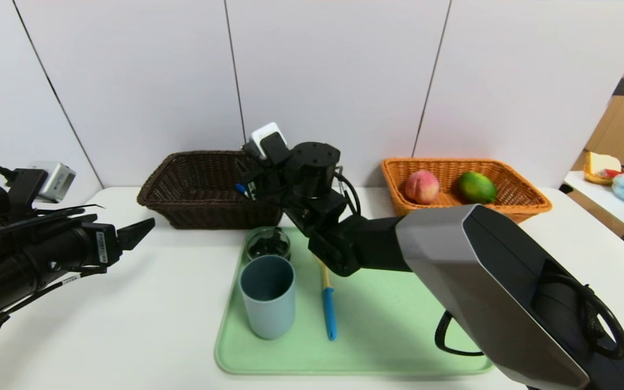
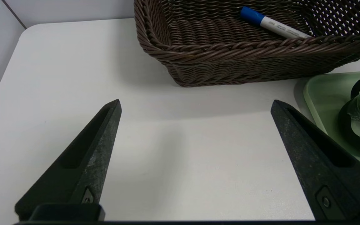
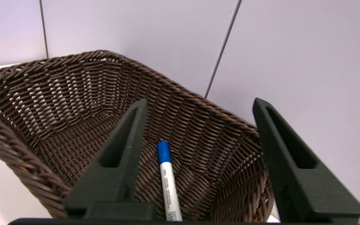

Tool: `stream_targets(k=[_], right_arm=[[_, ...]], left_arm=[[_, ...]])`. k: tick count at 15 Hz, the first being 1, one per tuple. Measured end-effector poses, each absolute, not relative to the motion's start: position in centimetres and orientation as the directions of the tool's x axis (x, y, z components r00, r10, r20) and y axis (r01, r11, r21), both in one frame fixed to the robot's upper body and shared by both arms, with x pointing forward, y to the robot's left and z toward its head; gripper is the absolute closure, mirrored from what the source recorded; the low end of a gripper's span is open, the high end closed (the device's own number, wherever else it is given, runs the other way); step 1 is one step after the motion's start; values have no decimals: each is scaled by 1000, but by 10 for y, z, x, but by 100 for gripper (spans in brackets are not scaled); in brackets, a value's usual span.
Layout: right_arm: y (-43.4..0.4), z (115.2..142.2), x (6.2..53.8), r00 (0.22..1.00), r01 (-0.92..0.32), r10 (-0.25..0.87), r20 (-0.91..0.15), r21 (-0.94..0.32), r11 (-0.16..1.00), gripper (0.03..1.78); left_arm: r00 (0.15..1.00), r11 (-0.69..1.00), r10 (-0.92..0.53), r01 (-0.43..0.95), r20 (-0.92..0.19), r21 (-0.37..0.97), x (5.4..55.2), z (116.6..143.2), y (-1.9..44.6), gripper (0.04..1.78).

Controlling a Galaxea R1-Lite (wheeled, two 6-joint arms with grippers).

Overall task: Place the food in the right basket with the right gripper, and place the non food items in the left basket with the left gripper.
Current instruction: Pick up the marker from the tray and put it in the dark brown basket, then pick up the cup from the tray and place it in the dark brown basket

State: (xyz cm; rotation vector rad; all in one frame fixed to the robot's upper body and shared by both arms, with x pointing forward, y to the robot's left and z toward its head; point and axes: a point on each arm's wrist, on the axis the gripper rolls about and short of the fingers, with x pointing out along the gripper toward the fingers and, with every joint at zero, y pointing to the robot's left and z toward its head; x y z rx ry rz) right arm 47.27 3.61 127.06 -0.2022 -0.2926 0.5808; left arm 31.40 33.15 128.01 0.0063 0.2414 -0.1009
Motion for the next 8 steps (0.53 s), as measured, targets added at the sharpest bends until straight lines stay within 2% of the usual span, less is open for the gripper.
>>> stream_targets(k=[2, 4, 8], right_arm=[[27, 1285, 475, 813, -475, 535, 231, -269, 838, 50], [-2, 1304, 487, 868, -371, 441, 226, -295, 881, 41], [-111, 1359, 494, 971, -132, 193, 138, -363, 922, 29]], left_arm=[[967, 995, -99, 101, -234, -5, 315, 1281, 332, 13], [972, 995, -99, 101, -215, -2, 315, 1284, 332, 13], [980, 995, -101, 103, -169, 2, 318, 1289, 331, 13]])
